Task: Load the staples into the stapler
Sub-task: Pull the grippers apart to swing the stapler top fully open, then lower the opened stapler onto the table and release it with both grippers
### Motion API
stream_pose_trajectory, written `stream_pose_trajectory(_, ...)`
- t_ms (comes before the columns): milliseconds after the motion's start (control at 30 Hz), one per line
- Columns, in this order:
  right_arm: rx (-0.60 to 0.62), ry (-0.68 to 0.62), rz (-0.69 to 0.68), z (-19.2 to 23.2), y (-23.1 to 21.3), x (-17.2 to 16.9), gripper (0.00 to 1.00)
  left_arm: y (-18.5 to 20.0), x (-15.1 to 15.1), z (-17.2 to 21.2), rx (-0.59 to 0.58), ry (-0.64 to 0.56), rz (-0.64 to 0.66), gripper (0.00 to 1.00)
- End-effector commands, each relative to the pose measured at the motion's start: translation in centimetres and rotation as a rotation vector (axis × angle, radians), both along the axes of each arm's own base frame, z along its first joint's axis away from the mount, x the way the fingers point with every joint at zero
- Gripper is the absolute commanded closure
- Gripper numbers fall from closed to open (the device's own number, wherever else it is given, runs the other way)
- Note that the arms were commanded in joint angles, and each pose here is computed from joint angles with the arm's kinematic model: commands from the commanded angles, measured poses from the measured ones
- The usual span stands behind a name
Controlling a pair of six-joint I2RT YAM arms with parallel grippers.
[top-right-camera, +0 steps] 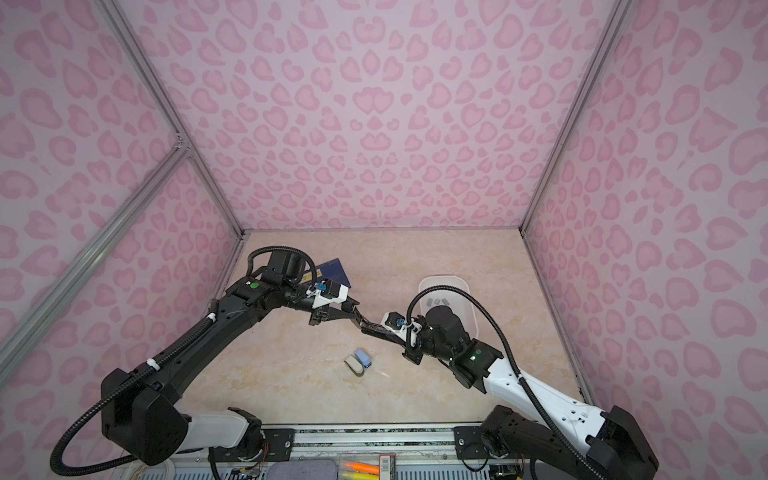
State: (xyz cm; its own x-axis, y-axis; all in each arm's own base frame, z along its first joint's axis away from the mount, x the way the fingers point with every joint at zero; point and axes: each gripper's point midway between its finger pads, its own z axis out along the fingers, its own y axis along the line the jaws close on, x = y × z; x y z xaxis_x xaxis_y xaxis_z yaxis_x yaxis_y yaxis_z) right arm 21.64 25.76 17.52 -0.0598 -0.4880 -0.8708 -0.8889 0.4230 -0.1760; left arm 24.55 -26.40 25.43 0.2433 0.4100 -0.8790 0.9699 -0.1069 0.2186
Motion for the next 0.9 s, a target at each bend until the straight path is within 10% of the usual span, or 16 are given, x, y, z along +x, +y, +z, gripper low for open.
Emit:
stream_pose_trajectory(0, 0.028, 0.008, 0.009, 0.2, -0.2, -0.4, 1.00, 1.4, 4.6, -0.7, 0.098, -0.115, 0.174, 0.96)
stream_pose_trajectory(600, 0.048, -0.047, 0.019, 1.3, -0.9, -0.7, 1.00, 5.7, 10.5, -2.9, 0.264, -0.110, 0.510, 0.96)
stream_pose_trajectory(867, 0.065, -0.057, 0.007, 1.8, -1.0, -0.6, 1.00, 5.5, 12.0, -3.1, 0.266, -0.074, 0.551, 0.70)
